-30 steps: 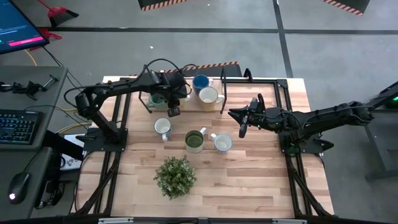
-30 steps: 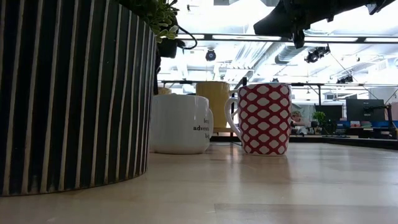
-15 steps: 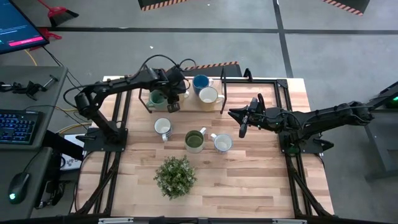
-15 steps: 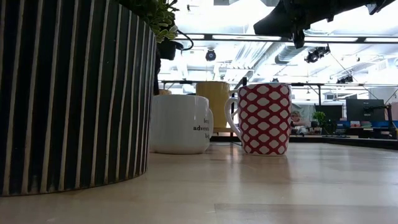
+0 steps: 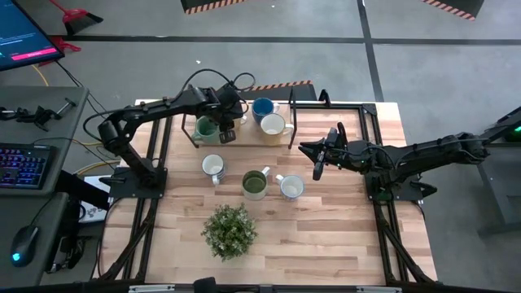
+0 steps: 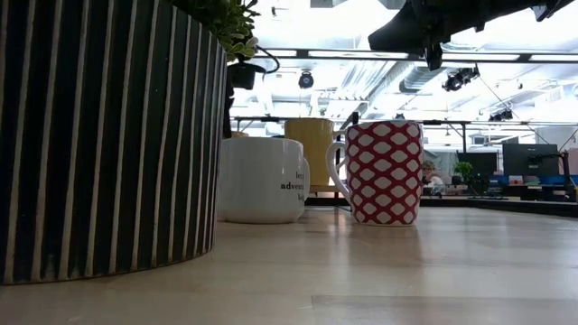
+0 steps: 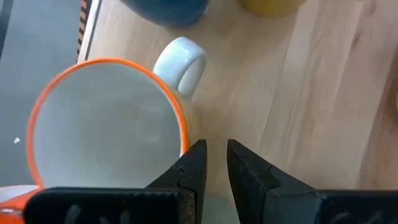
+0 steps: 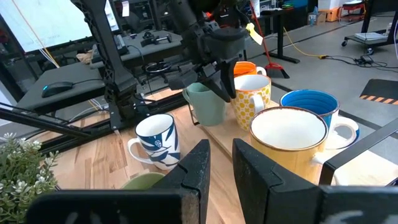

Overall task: Place coffee mugs
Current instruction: Adjust the colored mugs on the shelf

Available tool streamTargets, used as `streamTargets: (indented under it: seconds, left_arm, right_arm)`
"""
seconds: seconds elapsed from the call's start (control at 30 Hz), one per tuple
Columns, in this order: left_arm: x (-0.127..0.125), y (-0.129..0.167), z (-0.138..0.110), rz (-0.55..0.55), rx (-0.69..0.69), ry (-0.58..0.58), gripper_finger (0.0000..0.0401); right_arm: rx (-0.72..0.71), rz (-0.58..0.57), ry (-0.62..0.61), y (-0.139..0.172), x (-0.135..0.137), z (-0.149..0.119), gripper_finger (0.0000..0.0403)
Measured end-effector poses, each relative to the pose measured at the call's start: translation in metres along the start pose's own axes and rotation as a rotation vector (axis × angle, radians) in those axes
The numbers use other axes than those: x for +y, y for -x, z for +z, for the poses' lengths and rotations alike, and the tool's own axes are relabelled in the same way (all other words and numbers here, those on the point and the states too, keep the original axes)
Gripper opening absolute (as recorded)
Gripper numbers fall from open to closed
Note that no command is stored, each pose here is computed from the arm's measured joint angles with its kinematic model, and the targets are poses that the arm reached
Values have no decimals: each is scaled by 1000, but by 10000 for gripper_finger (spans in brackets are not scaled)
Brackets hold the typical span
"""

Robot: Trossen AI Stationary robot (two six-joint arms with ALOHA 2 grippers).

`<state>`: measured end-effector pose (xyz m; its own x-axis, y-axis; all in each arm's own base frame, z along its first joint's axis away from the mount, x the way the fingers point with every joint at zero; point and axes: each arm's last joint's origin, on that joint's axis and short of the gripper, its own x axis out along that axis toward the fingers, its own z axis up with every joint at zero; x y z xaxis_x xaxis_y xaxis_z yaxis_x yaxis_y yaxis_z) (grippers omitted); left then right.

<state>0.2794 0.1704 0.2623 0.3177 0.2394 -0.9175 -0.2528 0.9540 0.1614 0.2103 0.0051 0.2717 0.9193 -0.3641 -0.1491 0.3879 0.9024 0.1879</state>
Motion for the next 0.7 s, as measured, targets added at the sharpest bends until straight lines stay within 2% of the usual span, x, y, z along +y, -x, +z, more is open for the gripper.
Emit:
streamTargets:
  seconds: [0.57, 0.7]
  left_arm:
    - [7, -17, 1, 9, 28, -3, 53]
    - [8, -17, 3, 48, 20, -3, 53]
  right_arm:
    - [-2, -6, 0, 0, 0, 0, 55]
    - [-2, -7, 0, 0, 0, 0, 55]
